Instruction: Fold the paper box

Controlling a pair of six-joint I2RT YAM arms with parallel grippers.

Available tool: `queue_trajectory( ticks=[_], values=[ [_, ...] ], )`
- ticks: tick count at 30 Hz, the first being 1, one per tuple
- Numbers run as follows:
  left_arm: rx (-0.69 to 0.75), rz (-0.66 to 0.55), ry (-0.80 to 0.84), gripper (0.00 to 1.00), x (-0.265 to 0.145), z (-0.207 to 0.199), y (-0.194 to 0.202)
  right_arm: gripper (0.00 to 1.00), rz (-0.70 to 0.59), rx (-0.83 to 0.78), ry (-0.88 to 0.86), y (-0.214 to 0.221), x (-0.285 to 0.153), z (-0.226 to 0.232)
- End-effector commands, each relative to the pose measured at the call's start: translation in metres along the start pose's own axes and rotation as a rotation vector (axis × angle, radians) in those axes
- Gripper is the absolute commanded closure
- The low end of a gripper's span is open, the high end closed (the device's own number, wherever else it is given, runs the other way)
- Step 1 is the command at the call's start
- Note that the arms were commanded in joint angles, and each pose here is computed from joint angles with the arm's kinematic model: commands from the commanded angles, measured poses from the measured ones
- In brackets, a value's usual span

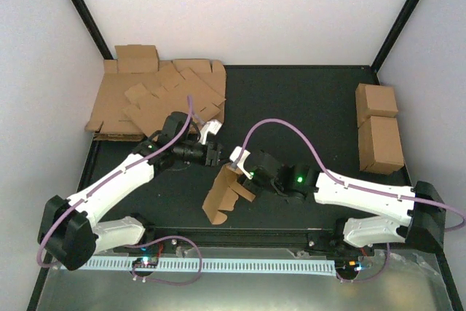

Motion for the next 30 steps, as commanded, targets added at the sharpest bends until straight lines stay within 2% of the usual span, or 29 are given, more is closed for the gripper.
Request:
queue_trajectory(
  ticks=[1,12,17,20,26,30],
  values=[
    [0.001,0.037,0.101,0.53,0.002,-0.011,0.004,0.48,-0.016,0.015,0.009,0.0,0.005,0.002],
    [-0.048,0.097,0.154,0.55,0.014,-0.009,0.01,0.45,0.033,0.005,-0.001,0.006,0.016,0.007],
    [-0.044,0.087,0.16,0.54,0.011,-0.011,0.01,0.45,0.041,0.012,0.02,0.007,0.015,0.005],
    [-0.025,0.064,0.147,0.48,0.004,-0.017,0.009,0.45,0.039,0.024,0.042,0.008,0.013,0.003],
    [0.055,-0.043,0.098,0.24,-0.022,-0.036,0.006,0.49,0.049,0.054,0.097,0.014,0.009,-0.001],
    [0.128,-0.124,0.067,0.19,-0.045,-0.054,0.008,0.5,0.047,0.086,0.137,0.018,0.005,-0.004]
  ],
)
Point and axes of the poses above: each gripper's point midway between its finger pads, its own x axis out along the fingers, its own z axis along the line the jaws close on, y = z × x, the point moved 9 cm from there along -x, back along the fingers, and after that the axes turned 15 degrees about -x, right-handed, at the moved point
